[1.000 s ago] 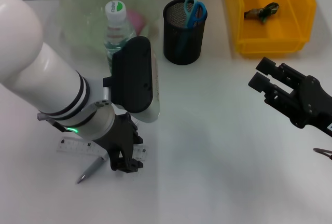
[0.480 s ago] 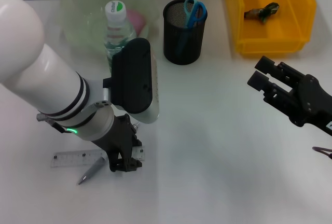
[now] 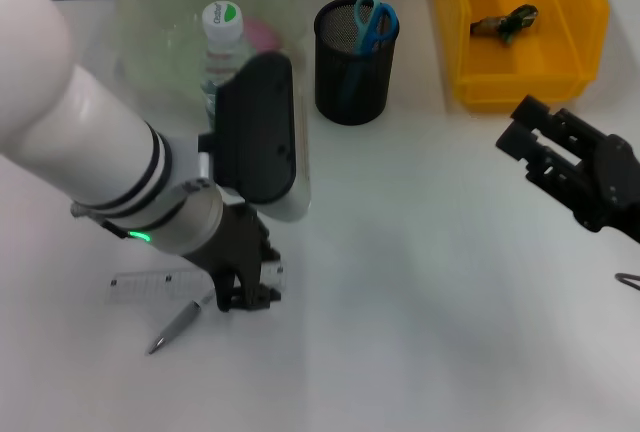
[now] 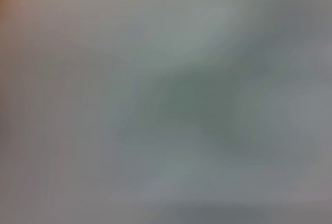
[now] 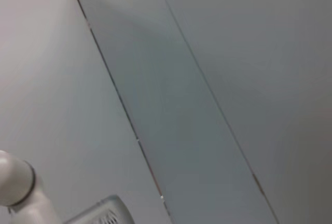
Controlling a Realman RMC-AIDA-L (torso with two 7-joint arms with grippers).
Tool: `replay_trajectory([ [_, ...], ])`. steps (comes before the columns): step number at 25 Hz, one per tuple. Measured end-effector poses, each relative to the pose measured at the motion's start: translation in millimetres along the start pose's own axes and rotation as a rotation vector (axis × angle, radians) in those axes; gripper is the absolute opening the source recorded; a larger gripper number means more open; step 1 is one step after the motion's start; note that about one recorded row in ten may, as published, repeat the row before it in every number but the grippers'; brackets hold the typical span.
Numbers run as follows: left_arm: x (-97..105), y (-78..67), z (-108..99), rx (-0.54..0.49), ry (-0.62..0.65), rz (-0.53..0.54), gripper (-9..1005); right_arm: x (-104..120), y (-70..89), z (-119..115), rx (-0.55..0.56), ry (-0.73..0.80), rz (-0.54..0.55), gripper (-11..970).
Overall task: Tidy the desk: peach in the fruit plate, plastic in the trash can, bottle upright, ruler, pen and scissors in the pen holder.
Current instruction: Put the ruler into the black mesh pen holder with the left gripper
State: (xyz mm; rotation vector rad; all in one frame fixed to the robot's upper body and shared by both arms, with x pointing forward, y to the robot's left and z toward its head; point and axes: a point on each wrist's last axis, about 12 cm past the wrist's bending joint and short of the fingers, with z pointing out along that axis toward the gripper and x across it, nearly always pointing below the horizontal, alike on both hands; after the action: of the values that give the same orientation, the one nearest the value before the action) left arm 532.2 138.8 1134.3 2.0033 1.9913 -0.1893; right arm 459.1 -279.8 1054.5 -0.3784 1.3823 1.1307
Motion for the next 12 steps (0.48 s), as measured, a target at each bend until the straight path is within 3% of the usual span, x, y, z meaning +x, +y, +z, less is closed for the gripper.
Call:
replay_trajectory([
  [6,-11,6.9,-31,-0.108,-0.090,0.002,388,-3,-1.3,-9,0.043,-0.036,-0.013,561],
  [9,-22,9.2,-58,-0.211,-0.213,0.005,391,-6,-3.4,-20,0.108,-0.077,-0.020,561],
  [12,-28,11.0,-71,-0.246,-0.294,-0.002,393,-5,-4.1,-25,0.140,-0.092,-0.017,561],
])
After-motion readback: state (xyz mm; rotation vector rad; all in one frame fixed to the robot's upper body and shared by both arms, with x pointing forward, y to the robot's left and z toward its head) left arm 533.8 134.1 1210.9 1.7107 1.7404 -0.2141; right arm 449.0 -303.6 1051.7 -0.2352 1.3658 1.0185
